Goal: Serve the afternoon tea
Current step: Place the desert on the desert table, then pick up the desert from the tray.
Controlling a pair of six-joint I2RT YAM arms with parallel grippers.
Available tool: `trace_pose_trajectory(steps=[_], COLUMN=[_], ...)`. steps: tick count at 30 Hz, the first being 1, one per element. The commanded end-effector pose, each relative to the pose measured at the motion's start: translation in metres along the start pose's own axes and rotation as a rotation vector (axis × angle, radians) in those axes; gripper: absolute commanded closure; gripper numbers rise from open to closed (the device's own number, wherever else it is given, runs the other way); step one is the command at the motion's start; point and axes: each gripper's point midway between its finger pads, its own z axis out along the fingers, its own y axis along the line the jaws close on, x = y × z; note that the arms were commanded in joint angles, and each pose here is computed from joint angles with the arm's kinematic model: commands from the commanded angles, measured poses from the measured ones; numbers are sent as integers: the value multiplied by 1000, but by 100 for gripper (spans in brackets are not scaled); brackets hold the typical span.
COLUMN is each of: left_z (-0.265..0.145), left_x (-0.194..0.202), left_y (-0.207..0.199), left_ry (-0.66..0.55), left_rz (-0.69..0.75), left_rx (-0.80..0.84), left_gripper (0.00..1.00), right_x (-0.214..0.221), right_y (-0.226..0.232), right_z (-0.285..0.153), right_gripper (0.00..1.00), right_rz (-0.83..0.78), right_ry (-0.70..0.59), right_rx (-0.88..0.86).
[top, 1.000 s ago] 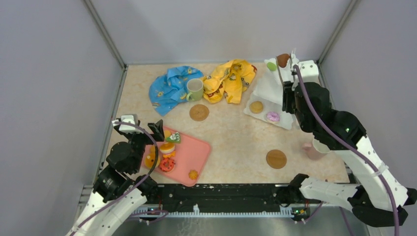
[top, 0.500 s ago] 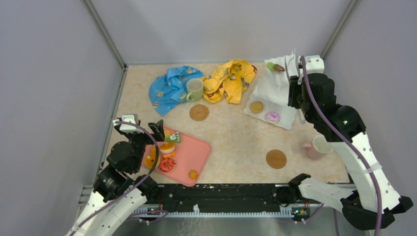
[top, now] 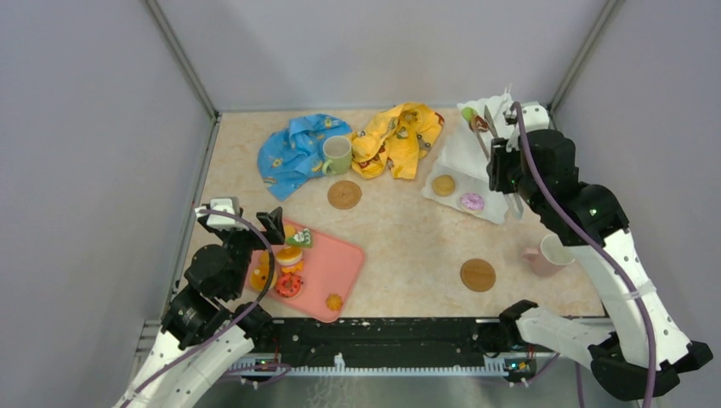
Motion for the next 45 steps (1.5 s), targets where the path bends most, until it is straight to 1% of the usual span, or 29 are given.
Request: trace_pose_trajectory(steps=[1, 4, 8, 12, 16, 18, 20, 23, 31, 36, 39, 42, 45], left_z=[1, 1, 3, 3, 3, 3, 3, 3, 4, 2, 1, 2, 1], left_x=[-8, -8, -7, -6, -6, -6, -7, -5, -5, -7, -8, -8, -7], left_y=[-2, -3, -3, -4, -3, -3, -2, -2, 0, 4, 4, 4, 5], left_ry=[-27, -28, -22, -18, -18, -17, -22, -19, -12, -21, -26, -25, -25], left_rz=[-12, -13, -7, -5, -4, -5, -8, -5, -1, -12, -14, -13, -13], left_rx=[7, 10, 11, 9, 7, 3, 1, -1, -17, -31, -29, -31, -34], left_gripper=[1, 1, 1, 1, 1, 1, 1, 1, 1, 1, 1, 1, 1], right_x=[-26, -21, -12, -8, 7, 17, 30, 56, 125, 175, 191, 196, 205], right_y=[10, 20, 47, 75, 104, 114, 124, 143, 213, 252, 271, 285, 293], right_z=[-23, -25, -31, -44, -51, -52, -50, -42, -46, -46, -48, -42, -38], right_gripper=[64, 64, 64, 64, 64, 64, 64, 63, 62, 61, 61, 60, 59], right_rz=[50, 24, -20, -35, -25, -19, -16, -31, -125, -224, -281, -296, -312], right_ry=[-106, -93, -97, -138, -124, -117, -101, -38, 62, 122, 130, 125, 163], right_rx=[-105, -168, -339, -519, -691, -741, -773, -802, -919, -976, -992, -1005, -1006])
